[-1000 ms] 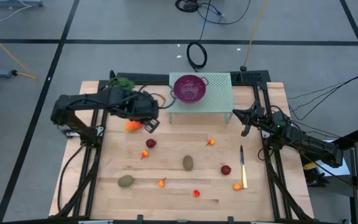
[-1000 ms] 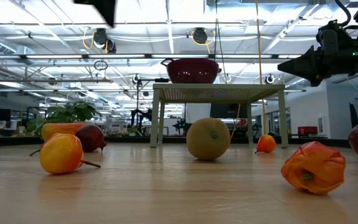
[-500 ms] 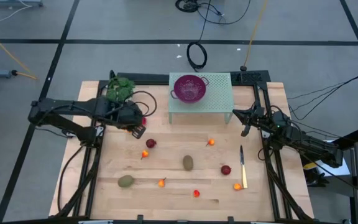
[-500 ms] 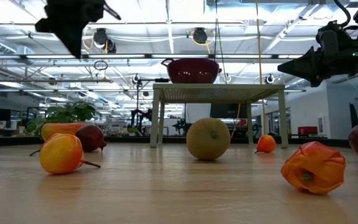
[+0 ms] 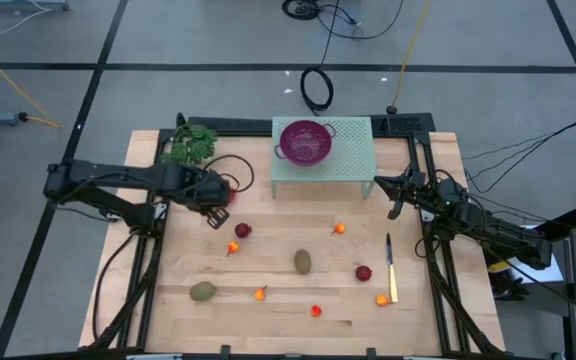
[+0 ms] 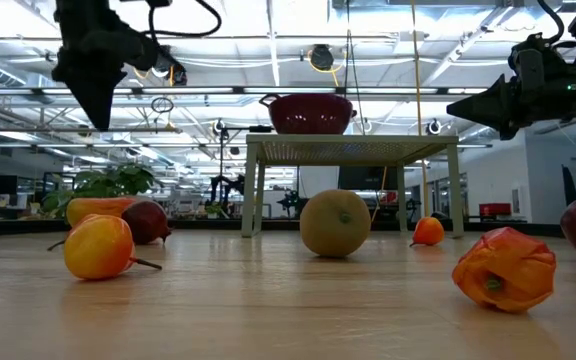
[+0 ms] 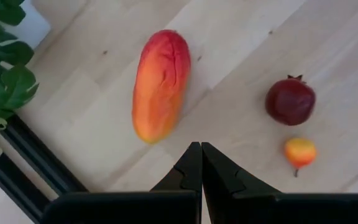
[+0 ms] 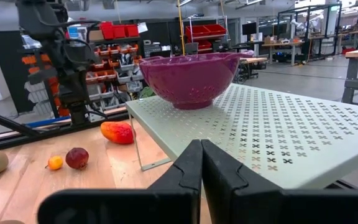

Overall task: Pick & Place Fruit
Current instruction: Put the mango in the violet strainer bowl on the shelf

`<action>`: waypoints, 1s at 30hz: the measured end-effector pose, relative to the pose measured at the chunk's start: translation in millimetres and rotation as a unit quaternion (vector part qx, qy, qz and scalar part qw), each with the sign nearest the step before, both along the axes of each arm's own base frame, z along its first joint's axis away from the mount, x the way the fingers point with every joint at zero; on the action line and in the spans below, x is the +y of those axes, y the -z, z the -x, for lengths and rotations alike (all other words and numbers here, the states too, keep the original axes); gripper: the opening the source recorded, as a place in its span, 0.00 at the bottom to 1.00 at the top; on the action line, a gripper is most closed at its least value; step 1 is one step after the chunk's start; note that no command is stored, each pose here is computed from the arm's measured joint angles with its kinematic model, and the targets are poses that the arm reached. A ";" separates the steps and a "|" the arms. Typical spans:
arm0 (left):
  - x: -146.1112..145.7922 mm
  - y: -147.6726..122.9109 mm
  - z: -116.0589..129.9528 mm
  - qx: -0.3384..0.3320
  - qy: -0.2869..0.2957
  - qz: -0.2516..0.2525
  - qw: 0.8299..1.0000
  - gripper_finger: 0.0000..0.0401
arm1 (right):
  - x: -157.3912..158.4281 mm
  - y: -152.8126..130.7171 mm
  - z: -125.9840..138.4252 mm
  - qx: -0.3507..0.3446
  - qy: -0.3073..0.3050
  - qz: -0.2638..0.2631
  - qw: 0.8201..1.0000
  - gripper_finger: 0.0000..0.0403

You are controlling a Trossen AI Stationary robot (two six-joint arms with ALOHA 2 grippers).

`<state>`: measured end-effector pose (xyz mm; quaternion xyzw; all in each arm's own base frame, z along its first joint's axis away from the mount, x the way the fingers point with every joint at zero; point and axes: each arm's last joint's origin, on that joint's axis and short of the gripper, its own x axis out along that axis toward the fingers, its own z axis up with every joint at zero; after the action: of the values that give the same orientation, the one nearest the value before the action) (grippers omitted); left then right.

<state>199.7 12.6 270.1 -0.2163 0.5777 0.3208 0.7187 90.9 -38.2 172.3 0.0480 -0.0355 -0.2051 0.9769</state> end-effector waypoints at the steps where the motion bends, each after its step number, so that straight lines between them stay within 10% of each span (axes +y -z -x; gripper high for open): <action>1: 2.2 2.5 -0.7 -0.002 0.006 0.001 1.000 0.01 | 0.0 0.0 0.0 0.000 0.000 0.000 1.000 0.00; 30: 29.6 16.0 39.3 -0.069 0.036 0.038 0.996 0.02 | 0.0 1.0 0.0 0.005 0.000 -0.002 1.000 0.00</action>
<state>160.4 42.2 254.0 -0.2442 0.5461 0.2567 0.7591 90.9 -38.3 171.3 0.0490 -0.0300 -0.2054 0.9770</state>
